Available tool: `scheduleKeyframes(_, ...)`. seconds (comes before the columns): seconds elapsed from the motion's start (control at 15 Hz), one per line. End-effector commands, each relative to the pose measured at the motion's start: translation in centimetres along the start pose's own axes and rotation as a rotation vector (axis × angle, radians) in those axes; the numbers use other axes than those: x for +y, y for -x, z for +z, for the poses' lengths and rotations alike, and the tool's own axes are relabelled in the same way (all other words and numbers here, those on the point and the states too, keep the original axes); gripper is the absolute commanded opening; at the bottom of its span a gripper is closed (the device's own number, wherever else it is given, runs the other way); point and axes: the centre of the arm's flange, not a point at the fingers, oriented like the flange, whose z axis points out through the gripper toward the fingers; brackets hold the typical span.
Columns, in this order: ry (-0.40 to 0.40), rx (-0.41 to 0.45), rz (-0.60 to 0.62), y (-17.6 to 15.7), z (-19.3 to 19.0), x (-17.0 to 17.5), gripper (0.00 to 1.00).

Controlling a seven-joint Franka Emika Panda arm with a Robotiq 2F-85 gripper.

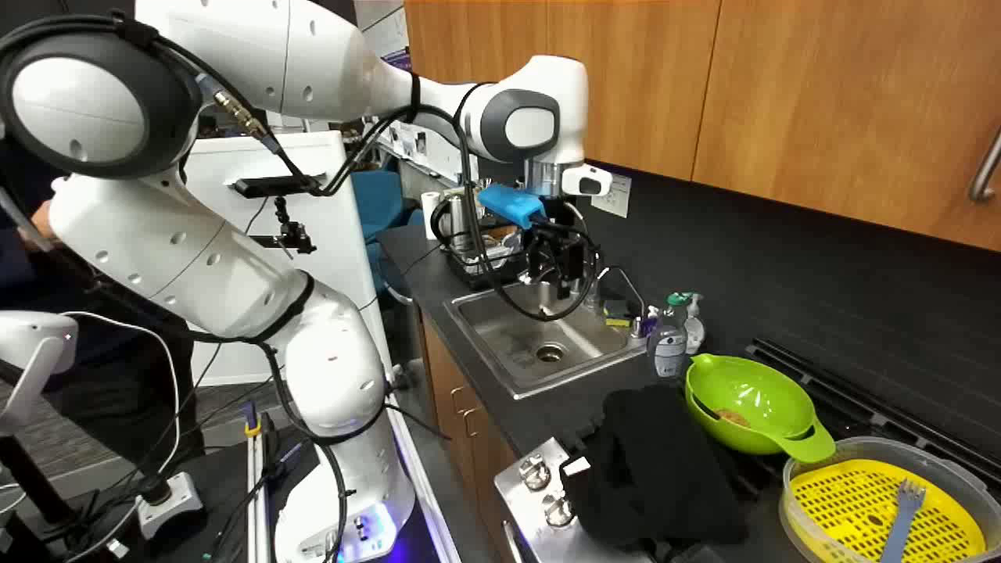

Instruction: Pick up the small light green bowl and drop it into the clear lunch box with a yellow strainer

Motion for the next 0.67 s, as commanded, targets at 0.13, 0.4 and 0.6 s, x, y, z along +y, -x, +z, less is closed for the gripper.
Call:
scheduleKeyframes(0.13,0.0,0.0,0.0,0.0,0.0,0.0,1.0)
scheduleKeyframes(0.4,0.0,0.0,0.0,0.0,0.0,0.0,1.0)
scheduleKeyframes(0.6,0.052,0.02,0.043,-0.4,0.2,1.2,1.0)
